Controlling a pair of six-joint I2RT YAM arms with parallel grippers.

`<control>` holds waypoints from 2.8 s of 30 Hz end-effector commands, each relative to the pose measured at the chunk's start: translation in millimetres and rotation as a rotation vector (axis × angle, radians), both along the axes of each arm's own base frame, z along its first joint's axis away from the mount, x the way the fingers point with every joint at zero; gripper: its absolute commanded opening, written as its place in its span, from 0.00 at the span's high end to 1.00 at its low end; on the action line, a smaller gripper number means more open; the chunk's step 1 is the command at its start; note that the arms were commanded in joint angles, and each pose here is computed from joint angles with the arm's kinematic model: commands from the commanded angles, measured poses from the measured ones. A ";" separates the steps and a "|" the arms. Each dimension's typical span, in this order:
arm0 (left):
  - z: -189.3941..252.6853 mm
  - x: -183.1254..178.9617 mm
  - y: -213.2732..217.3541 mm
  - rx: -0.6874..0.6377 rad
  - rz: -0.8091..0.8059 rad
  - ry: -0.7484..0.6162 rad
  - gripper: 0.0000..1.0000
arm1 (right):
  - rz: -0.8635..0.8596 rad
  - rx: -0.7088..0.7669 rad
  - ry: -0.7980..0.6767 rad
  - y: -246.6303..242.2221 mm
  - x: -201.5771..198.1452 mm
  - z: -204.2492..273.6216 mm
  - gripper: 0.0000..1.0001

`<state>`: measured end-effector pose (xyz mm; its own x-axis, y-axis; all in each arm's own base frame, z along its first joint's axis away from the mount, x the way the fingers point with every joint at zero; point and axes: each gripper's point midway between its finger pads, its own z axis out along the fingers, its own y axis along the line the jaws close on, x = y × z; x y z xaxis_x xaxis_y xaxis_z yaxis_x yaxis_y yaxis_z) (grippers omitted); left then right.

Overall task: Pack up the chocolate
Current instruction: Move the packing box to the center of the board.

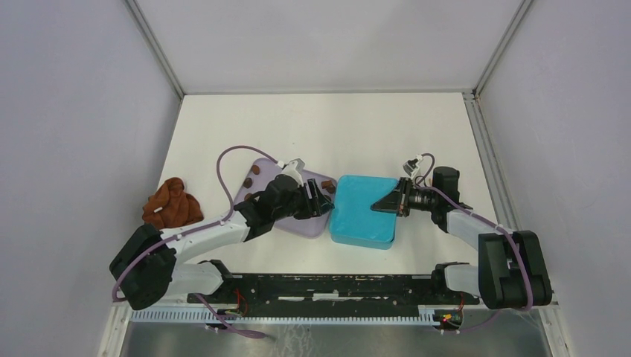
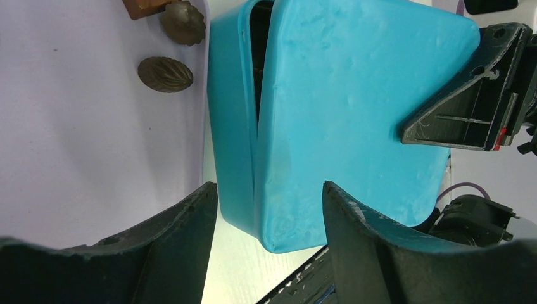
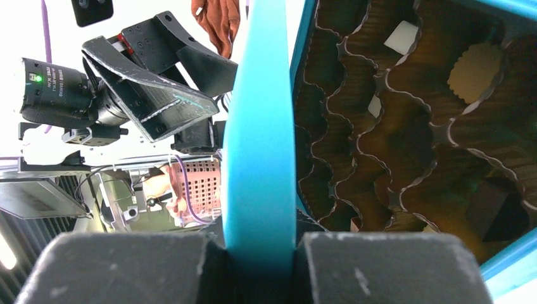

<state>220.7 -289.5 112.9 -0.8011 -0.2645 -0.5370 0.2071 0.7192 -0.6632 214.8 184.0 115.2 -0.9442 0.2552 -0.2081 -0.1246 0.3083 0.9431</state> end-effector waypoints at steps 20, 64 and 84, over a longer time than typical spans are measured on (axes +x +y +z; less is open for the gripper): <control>2.2 -0.7 -38.4 0.017 -0.155 -0.029 0.41 | -0.035 -0.060 -0.039 -11.9 13.7 -6.7 0.81; -28.4 17.1 -53.8 0.161 -0.171 0.053 0.47 | -0.084 -0.315 -0.198 -56.6 57.2 -9.3 0.45; -14.9 14.1 -71.3 0.077 -0.240 0.013 0.37 | -0.004 -0.372 -0.212 -63.8 90.0 -12.7 0.38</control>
